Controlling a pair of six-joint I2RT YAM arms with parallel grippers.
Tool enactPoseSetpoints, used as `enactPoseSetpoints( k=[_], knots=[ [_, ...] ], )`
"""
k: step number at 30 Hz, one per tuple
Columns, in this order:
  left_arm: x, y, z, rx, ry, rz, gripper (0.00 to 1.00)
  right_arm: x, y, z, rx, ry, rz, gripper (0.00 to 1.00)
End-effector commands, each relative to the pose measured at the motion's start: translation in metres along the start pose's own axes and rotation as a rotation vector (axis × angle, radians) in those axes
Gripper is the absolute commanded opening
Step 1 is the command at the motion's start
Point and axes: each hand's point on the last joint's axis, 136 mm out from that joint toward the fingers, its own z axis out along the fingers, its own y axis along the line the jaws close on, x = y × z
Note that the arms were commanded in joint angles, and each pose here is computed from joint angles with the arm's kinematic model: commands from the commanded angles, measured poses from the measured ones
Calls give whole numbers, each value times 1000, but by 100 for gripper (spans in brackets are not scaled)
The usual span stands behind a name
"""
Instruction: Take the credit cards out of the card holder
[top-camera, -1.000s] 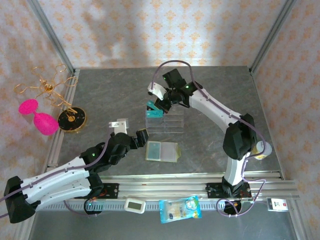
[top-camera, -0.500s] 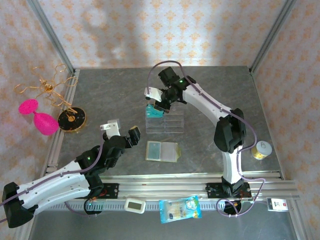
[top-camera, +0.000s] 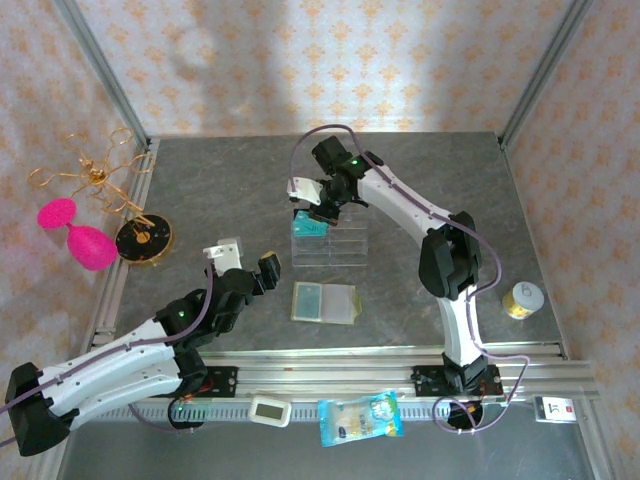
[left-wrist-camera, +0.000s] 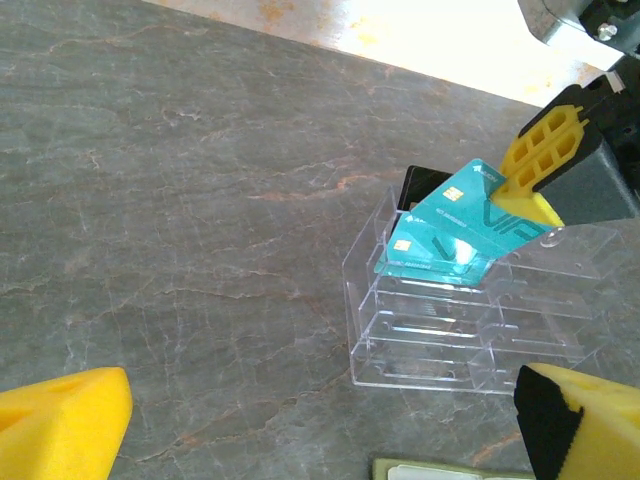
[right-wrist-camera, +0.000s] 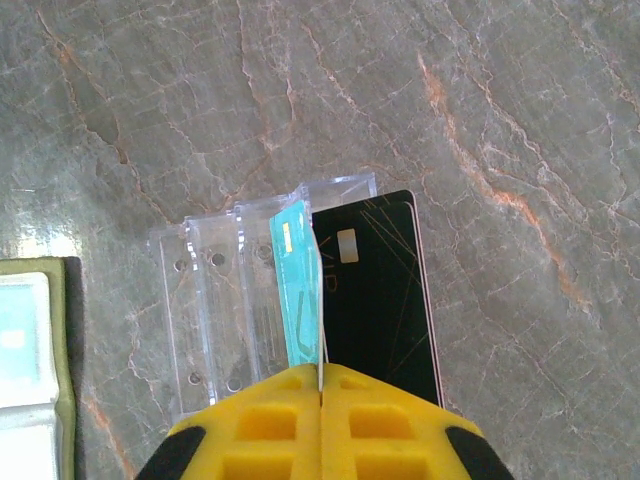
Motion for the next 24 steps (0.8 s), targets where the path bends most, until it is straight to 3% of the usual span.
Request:
enactPoseSetpoints(
  k=[1,8,13,19,24],
  knots=[
    [2,0,3,2,2,12,99,6,-2,4,5,46,-18,0],
    [4,-1,6,10,8,11,99,10,5,17,-15,77,-23,1],
    [5,-2,7,12,11,9,99,0,-2,16,26,44,-3,27],
    [10,-10,9,59,21,-14,99,-44,-7,-25,99,-167,88,33],
    [14,-8,11,62,15,-54,99,-78,2,-65,122,-486,350,35]
  ],
)
